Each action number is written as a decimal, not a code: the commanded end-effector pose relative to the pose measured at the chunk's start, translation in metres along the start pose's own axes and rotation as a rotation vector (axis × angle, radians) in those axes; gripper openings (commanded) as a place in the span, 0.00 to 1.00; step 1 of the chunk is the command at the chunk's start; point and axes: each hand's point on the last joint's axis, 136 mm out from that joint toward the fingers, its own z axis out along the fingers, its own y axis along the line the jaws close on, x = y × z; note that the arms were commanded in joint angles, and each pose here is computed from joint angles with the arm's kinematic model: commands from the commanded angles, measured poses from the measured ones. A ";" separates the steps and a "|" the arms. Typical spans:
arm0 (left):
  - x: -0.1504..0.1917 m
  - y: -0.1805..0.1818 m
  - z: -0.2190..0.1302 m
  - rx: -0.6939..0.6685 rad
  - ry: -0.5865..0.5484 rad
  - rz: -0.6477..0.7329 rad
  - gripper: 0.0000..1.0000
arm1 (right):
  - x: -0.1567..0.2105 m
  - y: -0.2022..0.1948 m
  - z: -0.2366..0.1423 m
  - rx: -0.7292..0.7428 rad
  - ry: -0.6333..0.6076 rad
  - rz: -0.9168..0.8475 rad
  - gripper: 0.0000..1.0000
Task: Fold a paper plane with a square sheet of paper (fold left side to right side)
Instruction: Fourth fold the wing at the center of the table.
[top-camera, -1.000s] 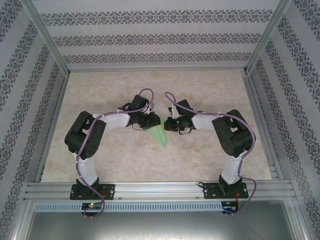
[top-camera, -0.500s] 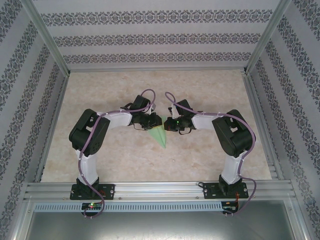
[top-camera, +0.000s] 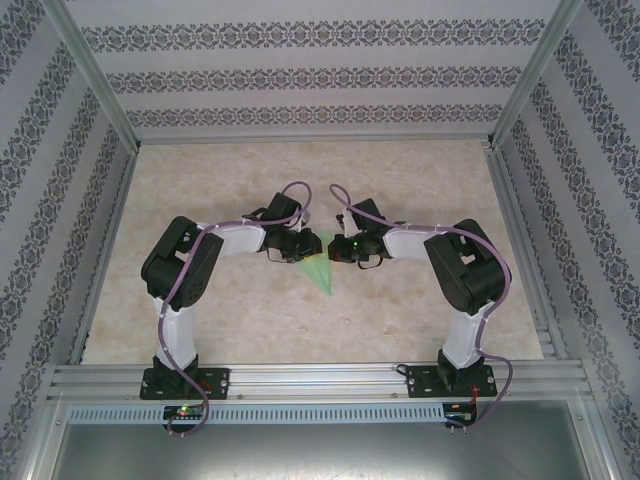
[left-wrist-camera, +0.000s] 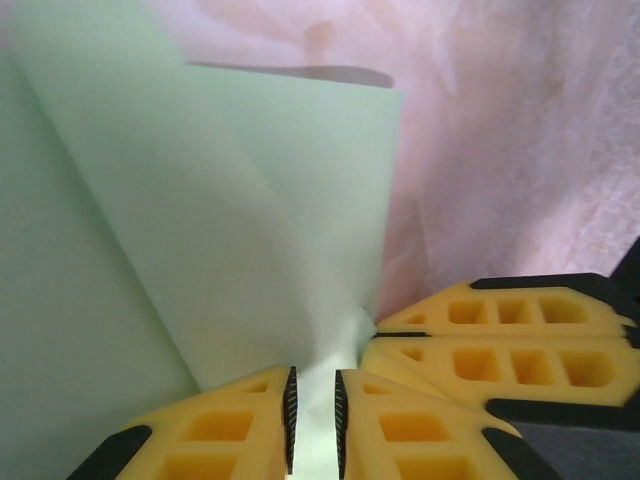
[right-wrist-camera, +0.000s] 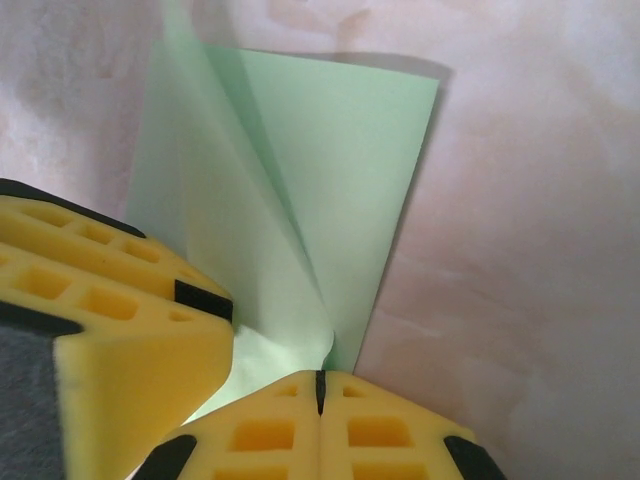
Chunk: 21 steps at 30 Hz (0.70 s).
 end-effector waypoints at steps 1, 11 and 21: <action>0.010 0.014 0.007 -0.054 0.029 0.004 0.21 | 0.043 -0.032 0.015 0.123 0.135 0.033 0.00; 0.022 0.029 0.013 -0.074 0.049 -0.021 0.21 | 0.033 -0.026 0.011 0.097 0.106 0.027 0.00; 0.030 0.037 0.016 -0.082 0.057 -0.040 0.21 | -0.002 -0.002 -0.028 0.042 -0.018 -0.002 0.16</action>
